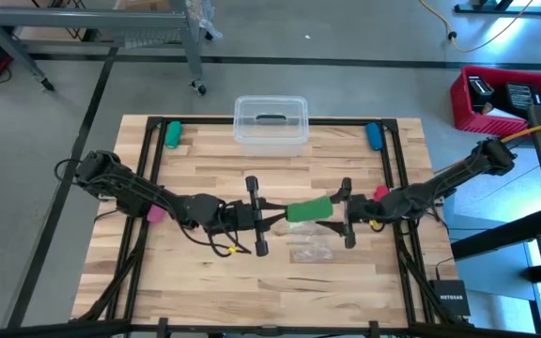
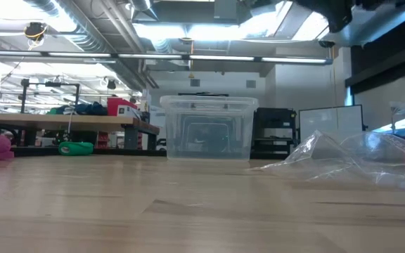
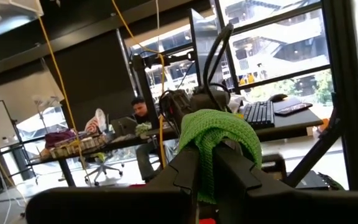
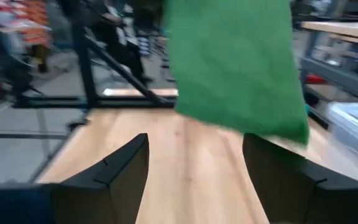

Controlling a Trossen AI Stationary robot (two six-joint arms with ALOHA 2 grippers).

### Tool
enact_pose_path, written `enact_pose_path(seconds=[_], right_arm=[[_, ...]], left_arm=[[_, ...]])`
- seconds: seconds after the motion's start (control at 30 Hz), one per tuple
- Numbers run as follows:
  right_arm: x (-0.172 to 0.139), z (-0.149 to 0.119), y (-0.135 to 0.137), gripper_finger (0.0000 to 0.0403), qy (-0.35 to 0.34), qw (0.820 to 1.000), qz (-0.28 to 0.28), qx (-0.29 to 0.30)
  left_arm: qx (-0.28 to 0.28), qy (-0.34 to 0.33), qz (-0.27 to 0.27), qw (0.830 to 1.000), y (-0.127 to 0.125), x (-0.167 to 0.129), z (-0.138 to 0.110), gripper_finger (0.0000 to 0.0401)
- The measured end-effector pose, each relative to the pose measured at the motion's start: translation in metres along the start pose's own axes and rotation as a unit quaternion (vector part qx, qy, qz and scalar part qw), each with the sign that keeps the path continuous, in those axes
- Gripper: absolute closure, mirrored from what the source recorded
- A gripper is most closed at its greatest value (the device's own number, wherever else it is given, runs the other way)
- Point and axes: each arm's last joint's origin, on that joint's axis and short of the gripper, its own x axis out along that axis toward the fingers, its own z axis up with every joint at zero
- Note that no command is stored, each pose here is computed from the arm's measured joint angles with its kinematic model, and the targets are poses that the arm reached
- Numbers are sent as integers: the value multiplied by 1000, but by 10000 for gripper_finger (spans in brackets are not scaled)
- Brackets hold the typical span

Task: Roll bandage
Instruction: Roll the green bandage

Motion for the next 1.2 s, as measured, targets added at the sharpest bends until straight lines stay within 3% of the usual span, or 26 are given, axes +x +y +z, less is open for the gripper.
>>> enact_pose_path(seconds=[0.13,0.33,0.6,0.97,1.2], right_arm=[[1,-8,-1,143,32,999,-28,-1],[-9,-15,-5,143,88,996,-18,27],[-24,17,-6,143,55,995,62,62],[-15,22,-5,144,49,997,11,54],[-3,23,3,211,26,998,45,31]], left_arm=[[2,0,-1,1000,0,0,0,374],[11,0,-2,1000,-1,-1,0,374],[10,0,-2,1000,-1,-1,0,374],[9,0,-2,1000,-1,-1,0,374],[9,0,-2,1000,-1,-1,0,374]])
